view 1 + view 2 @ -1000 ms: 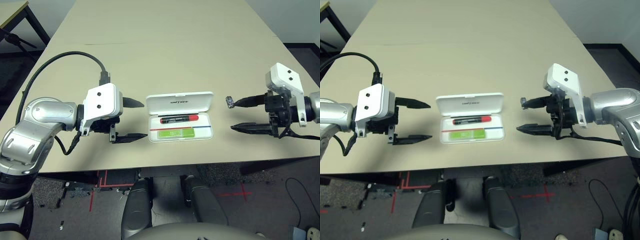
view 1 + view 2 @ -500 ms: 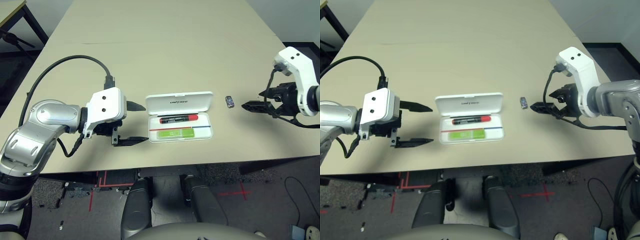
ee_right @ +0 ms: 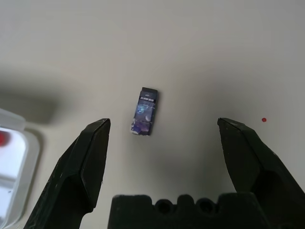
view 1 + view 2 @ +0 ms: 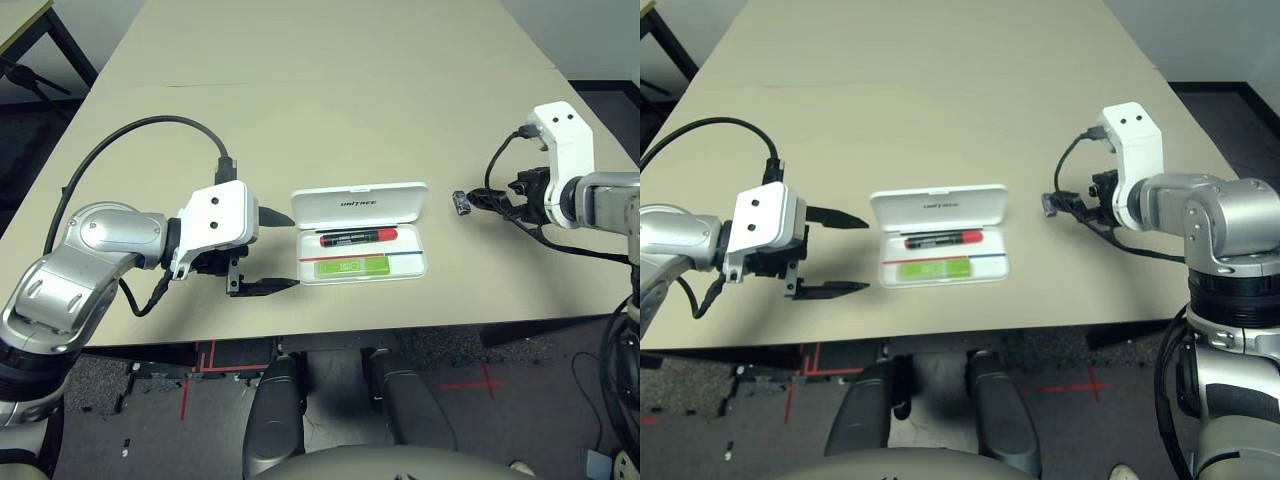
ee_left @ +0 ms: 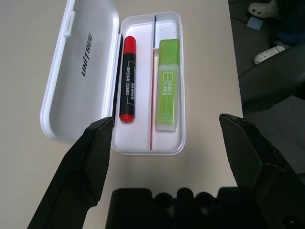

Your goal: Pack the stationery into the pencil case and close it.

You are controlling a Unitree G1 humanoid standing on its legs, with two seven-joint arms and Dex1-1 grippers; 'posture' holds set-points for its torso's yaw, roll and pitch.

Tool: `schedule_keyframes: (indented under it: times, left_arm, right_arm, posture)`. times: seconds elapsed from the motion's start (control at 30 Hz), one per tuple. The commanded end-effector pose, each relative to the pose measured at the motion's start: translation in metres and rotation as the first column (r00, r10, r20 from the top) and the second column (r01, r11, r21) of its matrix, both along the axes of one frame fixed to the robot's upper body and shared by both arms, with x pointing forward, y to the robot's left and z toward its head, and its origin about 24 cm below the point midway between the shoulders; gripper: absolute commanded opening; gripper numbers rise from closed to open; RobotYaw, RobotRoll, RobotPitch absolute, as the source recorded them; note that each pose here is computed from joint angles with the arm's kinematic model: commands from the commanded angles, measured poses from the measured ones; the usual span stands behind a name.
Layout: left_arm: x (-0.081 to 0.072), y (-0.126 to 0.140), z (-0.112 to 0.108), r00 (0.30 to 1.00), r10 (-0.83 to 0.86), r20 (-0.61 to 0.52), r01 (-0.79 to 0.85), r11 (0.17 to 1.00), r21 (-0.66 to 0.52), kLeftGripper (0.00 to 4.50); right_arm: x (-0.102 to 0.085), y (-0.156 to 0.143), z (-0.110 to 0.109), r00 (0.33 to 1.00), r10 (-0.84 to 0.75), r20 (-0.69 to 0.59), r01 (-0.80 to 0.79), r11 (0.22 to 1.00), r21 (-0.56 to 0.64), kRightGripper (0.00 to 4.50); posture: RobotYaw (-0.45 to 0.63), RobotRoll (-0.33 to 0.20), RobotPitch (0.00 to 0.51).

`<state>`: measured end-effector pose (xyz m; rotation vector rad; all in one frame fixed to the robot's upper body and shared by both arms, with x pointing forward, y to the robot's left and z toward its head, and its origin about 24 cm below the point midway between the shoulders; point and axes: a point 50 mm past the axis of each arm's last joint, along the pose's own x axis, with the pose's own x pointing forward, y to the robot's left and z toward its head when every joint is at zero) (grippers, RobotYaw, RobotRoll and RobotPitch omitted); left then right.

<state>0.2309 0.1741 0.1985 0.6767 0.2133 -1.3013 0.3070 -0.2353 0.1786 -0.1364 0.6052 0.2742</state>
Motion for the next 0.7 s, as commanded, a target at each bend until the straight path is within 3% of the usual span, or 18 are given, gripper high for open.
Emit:
schedule_keyframes:
  times: [0.03, 0.4, 0.7]
  left_arm:
    - [-0.002, -0.003, -0.001, 1.0, -0.006, 0.004, 0.006, 1.0, 0.022, 4.47]
    - [-0.002, -0.005, -0.002, 1.0, -0.009, -0.001, 0.009, 1.0, 0.029, 4.47]
    - [-0.001, -0.005, -0.002, 1.0, -0.007, 0.002, 0.007, 0.999, 0.032, 4.47]
  right_arm:
    - [0.005, 0.001, -0.012, 1.0, -0.001, -0.02, 0.001, 1.0, -0.008, 4.5]
    - [0.021, 0.01, -0.037, 0.999, 0.027, -0.032, -0.027, 1.0, 0.013, 4.5]
    - [0.023, 0.016, -0.053, 0.997, 0.058, -0.041, -0.057, 0.998, 0.009, 4.5]
  posture:
    - [-0.05, 0.0, 0.185]
    - [-0.04, 0.0, 0.181]
    - [-0.04, 0.0, 0.182]
